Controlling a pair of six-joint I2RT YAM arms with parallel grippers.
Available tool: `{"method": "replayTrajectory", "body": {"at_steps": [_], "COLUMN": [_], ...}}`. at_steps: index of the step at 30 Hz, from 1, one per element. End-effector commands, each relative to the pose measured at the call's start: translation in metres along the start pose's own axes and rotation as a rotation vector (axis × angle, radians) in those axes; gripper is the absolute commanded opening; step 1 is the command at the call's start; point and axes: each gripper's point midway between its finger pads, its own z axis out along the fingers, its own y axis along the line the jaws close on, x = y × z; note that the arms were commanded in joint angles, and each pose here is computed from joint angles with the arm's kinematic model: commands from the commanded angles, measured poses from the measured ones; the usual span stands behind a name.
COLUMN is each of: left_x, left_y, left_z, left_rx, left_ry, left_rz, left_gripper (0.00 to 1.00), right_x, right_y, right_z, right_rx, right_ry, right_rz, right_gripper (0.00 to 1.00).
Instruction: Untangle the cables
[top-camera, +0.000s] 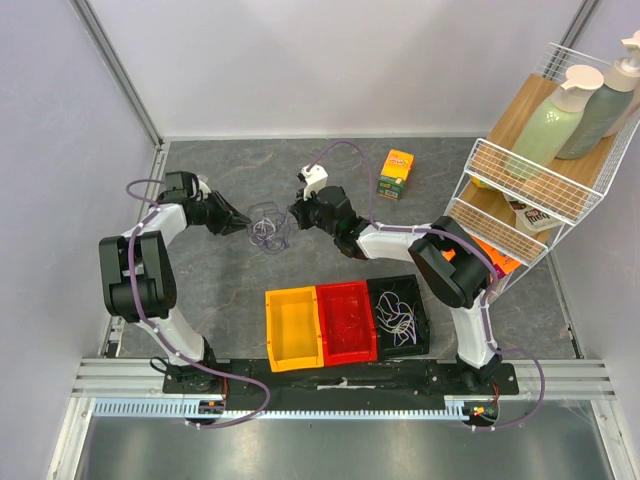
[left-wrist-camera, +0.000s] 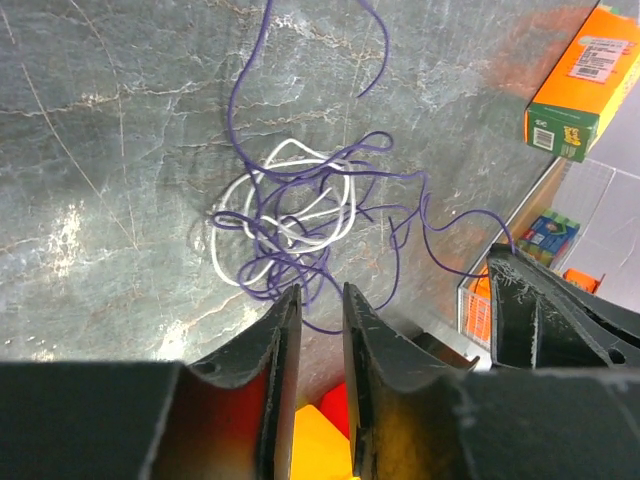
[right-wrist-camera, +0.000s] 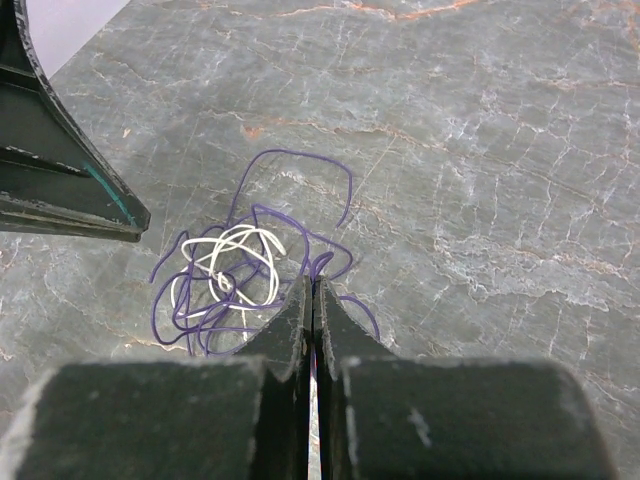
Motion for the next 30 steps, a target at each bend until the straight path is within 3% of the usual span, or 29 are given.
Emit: {"method": "replayTrajectory", "body": {"at_steps": [1, 4, 8, 17, 21, 30], "left_x": [0.002, 0.007, 0.005, -0.028, -0.017, 0.01], "left_y": [-0.005, -0.014, -0.019, -0.013, -0.018, -0.015], "left_z": [0.014, 0.023, 0.025, 0.029, 0.036, 0.048], "left_rx": [0.037, 0.062, 0.032, -0.182, -0.148, -0.172], "left_ry": [0.048, 0.088, 0.083, 0.034, 0.07, 0.141], "left_rz": [0.042, 0.054, 0.082, 0.207, 0.233, 0.236], "left_gripper": [0.3, 0.39, 0.43, 0.4, 0.43, 0.36], "right_x": [-0.028, -0.026, -0.026, -0.024, -0.021, -0.019], "right_y": [0.013, 0.013, 0.016, 0.013, 0.012, 0.009], "right_z": [-0.008, -0.007, -0.005, -0.003, -0.004, -0.008], "right_rx": [-0.065, -0.078, -0.092, -0.097, -0.098, -0.098], "right_ry": [-0.076, -0.071, -0.068, -0.062, -0.054, -0.052], "right_rz": [0.03, 0.037, 0.041, 0.045, 0.041, 0.041], "right_gripper": [0.0, 0.0, 0.0, 0.0, 0.0, 0.0]}}
